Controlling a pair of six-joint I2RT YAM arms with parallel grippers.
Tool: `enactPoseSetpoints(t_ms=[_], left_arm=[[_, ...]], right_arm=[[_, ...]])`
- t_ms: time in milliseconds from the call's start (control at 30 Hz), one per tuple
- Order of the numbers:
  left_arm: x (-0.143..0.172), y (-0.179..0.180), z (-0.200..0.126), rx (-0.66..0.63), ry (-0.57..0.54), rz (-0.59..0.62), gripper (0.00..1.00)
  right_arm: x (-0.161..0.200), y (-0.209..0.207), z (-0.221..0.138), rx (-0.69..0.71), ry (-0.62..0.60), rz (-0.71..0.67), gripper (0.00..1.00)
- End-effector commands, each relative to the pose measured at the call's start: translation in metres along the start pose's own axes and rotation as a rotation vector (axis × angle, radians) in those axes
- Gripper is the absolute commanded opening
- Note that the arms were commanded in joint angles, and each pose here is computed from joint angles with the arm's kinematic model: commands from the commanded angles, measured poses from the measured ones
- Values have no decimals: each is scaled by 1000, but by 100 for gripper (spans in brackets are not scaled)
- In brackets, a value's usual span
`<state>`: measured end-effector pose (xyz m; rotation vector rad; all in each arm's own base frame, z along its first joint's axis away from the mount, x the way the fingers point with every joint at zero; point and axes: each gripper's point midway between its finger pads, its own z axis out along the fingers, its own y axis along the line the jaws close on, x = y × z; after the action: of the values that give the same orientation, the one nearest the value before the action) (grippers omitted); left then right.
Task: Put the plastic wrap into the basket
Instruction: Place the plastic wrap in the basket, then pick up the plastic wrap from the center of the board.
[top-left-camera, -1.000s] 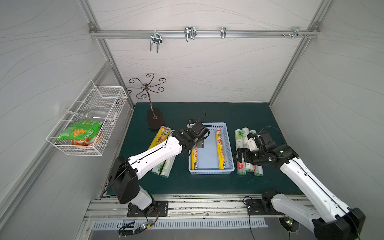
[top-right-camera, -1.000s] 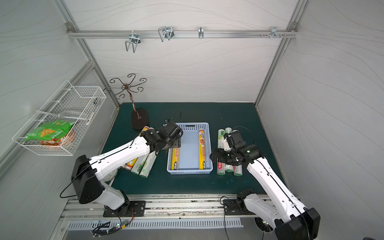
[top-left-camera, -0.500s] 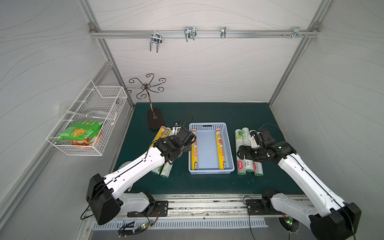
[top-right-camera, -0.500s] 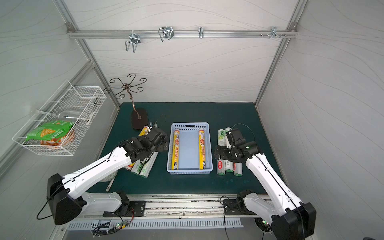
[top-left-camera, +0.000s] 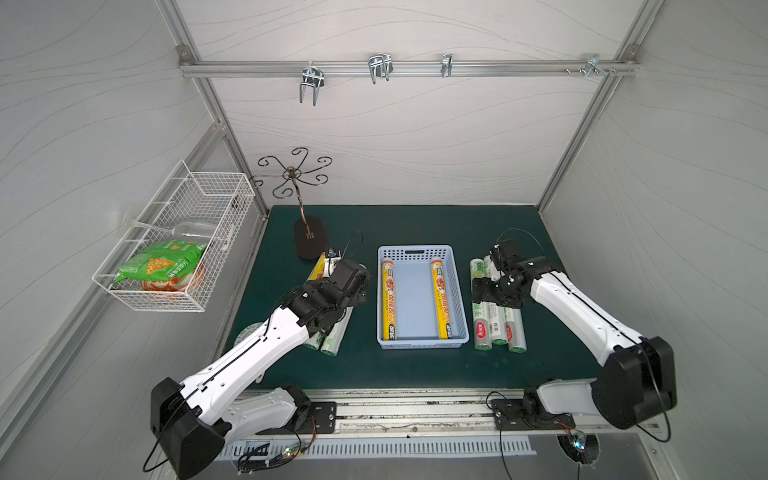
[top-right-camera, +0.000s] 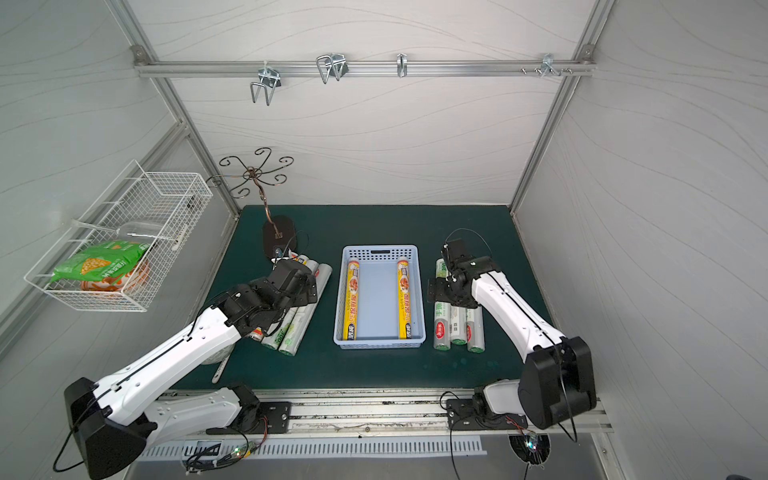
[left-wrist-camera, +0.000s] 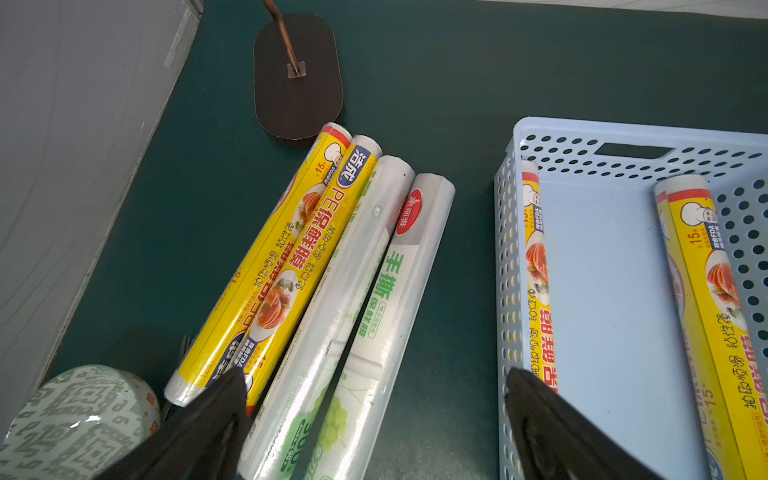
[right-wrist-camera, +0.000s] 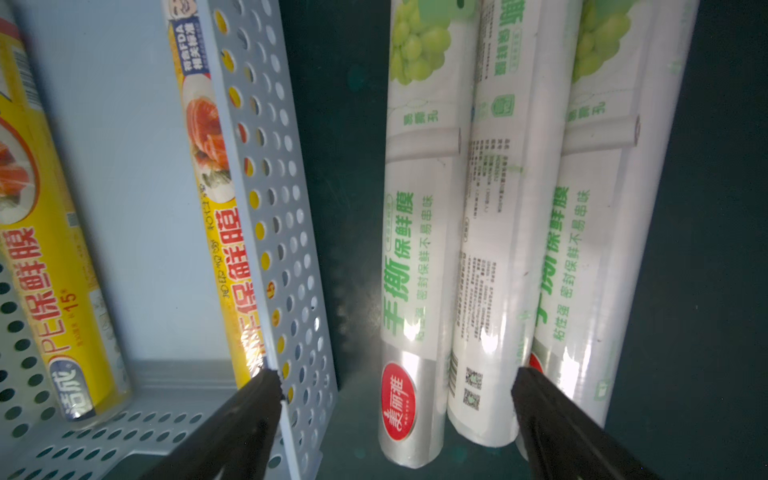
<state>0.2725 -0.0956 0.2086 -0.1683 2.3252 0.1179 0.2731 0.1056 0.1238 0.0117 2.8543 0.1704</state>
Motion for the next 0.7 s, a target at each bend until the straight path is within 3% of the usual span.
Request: enactPoseSetpoints(t_ms=[0,667], left_arm=[[-7,8,-5,-12,-37,-27,99],[-5,15,-7,-26,-27,-44,99]], right_arm=[[-15,-7,4,43,-19,-1,91],[-20,2,49,-33,87,42,77]])
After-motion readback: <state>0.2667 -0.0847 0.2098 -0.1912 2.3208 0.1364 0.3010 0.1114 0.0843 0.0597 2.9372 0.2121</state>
